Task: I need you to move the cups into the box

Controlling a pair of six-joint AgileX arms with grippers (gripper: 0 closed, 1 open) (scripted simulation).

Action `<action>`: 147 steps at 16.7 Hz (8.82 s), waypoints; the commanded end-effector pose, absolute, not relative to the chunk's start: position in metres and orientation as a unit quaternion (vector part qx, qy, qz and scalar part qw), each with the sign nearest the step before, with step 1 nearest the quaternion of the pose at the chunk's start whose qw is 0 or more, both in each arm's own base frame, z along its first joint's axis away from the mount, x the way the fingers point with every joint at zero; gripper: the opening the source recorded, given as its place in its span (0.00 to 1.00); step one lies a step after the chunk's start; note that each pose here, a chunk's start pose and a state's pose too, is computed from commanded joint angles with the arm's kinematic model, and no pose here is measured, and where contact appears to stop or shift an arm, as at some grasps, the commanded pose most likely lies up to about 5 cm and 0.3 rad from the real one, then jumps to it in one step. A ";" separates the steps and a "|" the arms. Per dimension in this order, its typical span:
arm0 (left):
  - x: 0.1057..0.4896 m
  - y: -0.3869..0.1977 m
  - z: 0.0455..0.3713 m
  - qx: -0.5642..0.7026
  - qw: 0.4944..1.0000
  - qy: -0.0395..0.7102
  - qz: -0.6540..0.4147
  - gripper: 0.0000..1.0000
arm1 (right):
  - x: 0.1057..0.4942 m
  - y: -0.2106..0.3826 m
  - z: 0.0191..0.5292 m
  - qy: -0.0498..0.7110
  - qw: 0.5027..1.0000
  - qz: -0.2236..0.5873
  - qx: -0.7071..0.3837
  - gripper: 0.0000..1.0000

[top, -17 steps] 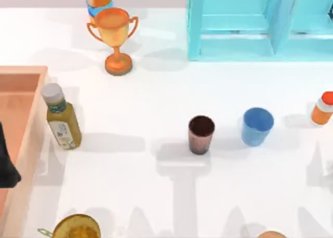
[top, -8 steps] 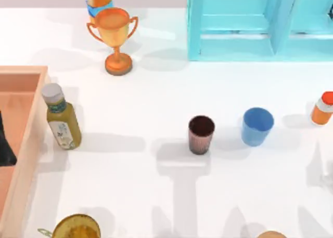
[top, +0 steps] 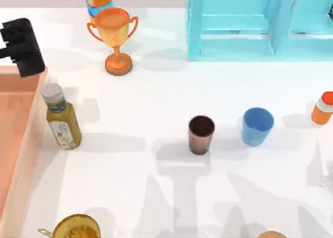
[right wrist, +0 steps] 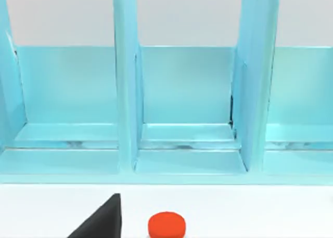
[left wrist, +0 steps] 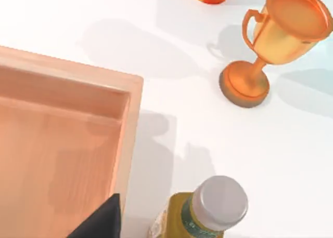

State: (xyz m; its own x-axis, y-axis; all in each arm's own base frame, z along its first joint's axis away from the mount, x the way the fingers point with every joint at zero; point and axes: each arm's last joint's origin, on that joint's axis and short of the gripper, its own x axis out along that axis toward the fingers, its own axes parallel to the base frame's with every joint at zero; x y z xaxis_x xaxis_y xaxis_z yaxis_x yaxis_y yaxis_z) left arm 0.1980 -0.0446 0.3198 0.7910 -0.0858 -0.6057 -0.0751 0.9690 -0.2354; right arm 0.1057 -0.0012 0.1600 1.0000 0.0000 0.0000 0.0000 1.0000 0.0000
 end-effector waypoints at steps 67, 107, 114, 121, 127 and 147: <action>0.326 -0.349 0.156 0.018 0.737 0.676 -0.009 0.00 | 0.106 -0.001 0.160 0.000 1.000 0.000 0.000 1.00; 0.217 0.085 0.290 -0.022 0.718 0.695 -0.033 0.00 | 0.106 -0.001 0.160 0.000 1.000 0.000 0.000 1.00; 0.220 0.088 0.250 -0.022 0.720 0.693 -0.033 0.00 | 0.106 -0.001 0.160 0.000 1.000 0.000 0.000 1.00; 0.218 0.089 0.225 -0.022 0.718 0.695 -0.033 0.00 | 0.106 -0.001 0.160 0.000 1.000 0.000 0.000 1.00; 0.218 0.089 0.225 -0.022 0.718 0.695 -0.033 0.45 | 0.106 -0.001 0.160 0.000 1.000 0.000 0.000 1.00; 0.221 0.090 0.242 -0.024 0.716 0.697 -0.034 1.00 | 0.106 -0.001 0.160 0.000 1.000 0.000 0.000 1.00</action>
